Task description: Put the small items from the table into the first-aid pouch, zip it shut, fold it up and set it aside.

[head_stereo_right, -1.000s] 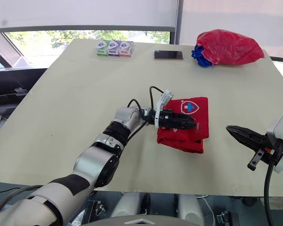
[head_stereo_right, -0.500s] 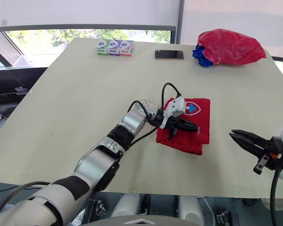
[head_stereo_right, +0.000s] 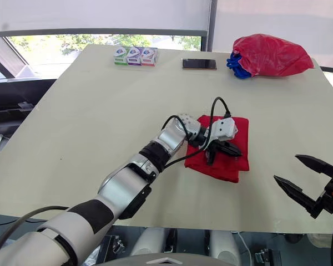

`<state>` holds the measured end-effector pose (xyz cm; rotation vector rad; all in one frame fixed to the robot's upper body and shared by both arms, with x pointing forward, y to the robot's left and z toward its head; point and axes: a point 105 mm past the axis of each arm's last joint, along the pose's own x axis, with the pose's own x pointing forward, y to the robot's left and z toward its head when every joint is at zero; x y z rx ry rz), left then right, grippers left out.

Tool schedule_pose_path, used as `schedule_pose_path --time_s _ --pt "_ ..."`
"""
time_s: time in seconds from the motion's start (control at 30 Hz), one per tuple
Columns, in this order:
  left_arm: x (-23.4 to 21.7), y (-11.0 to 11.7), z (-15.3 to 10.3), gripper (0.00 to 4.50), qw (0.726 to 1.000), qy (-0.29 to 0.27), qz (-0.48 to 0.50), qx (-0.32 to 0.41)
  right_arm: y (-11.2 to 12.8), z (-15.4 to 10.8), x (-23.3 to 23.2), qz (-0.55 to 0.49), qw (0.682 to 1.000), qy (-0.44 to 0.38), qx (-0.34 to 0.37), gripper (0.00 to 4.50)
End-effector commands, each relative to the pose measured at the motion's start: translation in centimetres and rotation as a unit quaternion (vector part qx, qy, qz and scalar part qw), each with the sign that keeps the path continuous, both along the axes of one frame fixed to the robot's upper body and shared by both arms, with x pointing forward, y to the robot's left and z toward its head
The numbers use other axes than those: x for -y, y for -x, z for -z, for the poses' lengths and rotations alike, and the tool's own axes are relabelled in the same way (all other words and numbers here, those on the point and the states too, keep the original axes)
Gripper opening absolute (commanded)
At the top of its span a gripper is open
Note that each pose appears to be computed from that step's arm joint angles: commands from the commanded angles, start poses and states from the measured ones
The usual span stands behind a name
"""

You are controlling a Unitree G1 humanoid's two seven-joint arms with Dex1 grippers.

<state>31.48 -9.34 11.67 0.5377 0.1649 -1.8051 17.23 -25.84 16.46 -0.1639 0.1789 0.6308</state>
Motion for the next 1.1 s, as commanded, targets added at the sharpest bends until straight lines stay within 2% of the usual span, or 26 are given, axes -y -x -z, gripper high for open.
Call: schedule_pose_path --time_s 0.03,0.27,0.4,0.57,0.73,0.8,0.87,0.97,1.1 --pt "0.4 1.1 0.7 0.0 0.999 -0.034 0.042 0.004 0.3 -0.8 0.2 0.001 1.0 0.012 0.021 4.43" --pt "-1.6 2.5 4.9 0.0 0.988 -0.132 0.074 -0.014 1.2 0.1 0.4 0.001 1.0 0.007 0.005 4.43" --pt "-2.3 2.4 5.8 0.0 0.986 -0.147 0.071 -0.011 1.3 0.7 0.6 0.003 1.0 0.002 0.002 4.43" --pt "-1.6 2.2 3.6 0.0 0.993 -0.095 0.066 -0.025 1.2 1.0 0.9 0.004 1.0 0.0 0.003 4.43" --pt "0.1 0.3 -3.5 0.0 0.999 0.037 0.029 -0.009 1.0 1.2 0.9 0.003 1.0 0.0 0.009 4.43" --pt "0.6 -0.9 -6.1 0.0 0.997 0.077 0.0 0.003 0.9 1.3 0.9 0.004 1.0 0.0 0.014 4.43" --pt "0.9 -2.1 -7.6 0.0 0.994 0.101 -0.032 0.02 0.7 1.2 0.9 0.006 1.0 0.001 0.021 4.43" --pt "1.0 -3.7 -7.9 0.0 0.99 0.104 -0.083 0.052 0.4 1.0 1.1 0.01 0.999 0.003 0.031 4.43" --pt "1.0 -4.9 -5.5 0.0 0.987 0.059 -0.127 0.08 0.2 1.3 1.4 0.016 0.999 0.005 0.036 4.43"
